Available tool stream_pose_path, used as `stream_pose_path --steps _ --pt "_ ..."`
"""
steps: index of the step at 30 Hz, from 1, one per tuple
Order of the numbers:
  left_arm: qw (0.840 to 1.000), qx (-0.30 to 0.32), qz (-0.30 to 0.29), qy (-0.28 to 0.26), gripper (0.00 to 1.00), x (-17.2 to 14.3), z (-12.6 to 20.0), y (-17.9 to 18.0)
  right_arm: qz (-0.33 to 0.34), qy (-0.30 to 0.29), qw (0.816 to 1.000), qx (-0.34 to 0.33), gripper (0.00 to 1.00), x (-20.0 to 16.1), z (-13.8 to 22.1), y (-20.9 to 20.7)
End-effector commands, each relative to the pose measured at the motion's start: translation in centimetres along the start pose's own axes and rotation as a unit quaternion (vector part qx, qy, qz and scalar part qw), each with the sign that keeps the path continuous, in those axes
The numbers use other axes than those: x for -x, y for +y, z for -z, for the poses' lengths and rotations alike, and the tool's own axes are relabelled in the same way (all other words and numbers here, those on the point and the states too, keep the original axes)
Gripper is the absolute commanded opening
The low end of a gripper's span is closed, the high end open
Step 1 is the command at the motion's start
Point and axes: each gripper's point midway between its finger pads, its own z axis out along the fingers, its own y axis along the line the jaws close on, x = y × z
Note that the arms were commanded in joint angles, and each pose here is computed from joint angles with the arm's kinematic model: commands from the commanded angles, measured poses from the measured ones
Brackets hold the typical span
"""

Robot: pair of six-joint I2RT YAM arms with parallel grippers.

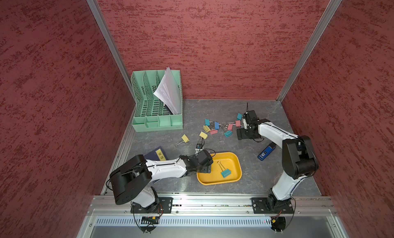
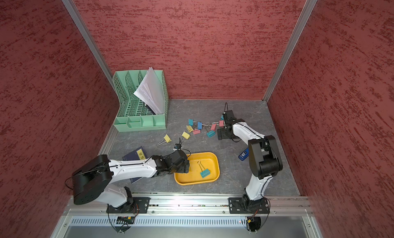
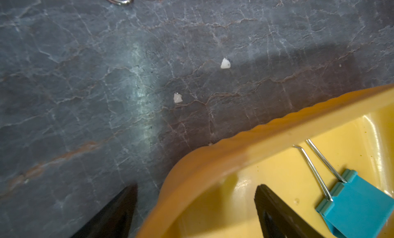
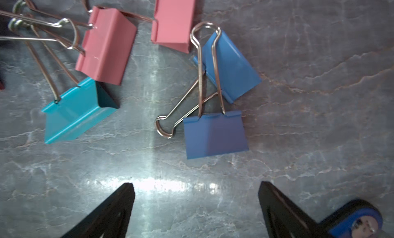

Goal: Put the binder clips in the storage box
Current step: Pick up the binder clip at the center of the board.

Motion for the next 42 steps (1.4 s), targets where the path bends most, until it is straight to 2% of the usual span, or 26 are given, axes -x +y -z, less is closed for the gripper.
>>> stream_pose_path --steps 1,16,22,26,28,32,37,42 --pt "1.0 0.01 -0.004 0.024 0.92 -1.0 -0.6 0.6 0.007 -0.022 1.0 -0.002 0.97 1.1 -0.2 -1.4" --pt "0.999 0.017 0.001 0.034 0.92 -1.4 -1.3 0.6 -0.007 0.0 0.999 0.048 0.94 0.9 -4.2 -0.7" --pt "0.999 0.018 0.0 0.036 0.92 -1.4 -1.3 0.6 -0.011 0.014 0.999 0.036 0.8 0.3 -5.0 -1.1" --pt "0.999 0.019 -0.001 0.036 0.92 -1.4 -1.4 0.6 -0.012 0.015 0.999 0.03 0.6 0.3 -5.1 -1.3" --pt "0.999 0.019 -0.003 0.036 0.92 -1.4 -1.4 0.6 -0.018 0.012 0.999 0.03 0.56 0.5 -5.0 -1.3" --pt "0.999 0.02 -0.002 0.037 0.92 -1.4 -1.5 0.6 -0.028 -0.012 0.999 0.036 0.52 1.1 -3.3 -1.3" --pt "0.999 0.02 -0.004 0.039 0.92 -1.5 -1.6 0.6 -0.04 -0.039 0.997 0.05 0.52 1.4 1.4 -0.3" --pt "0.999 0.018 -0.002 0.038 0.92 -1.5 -1.5 0.6 -0.024 -0.048 0.994 0.09 0.53 -1.1 6.9 3.9"
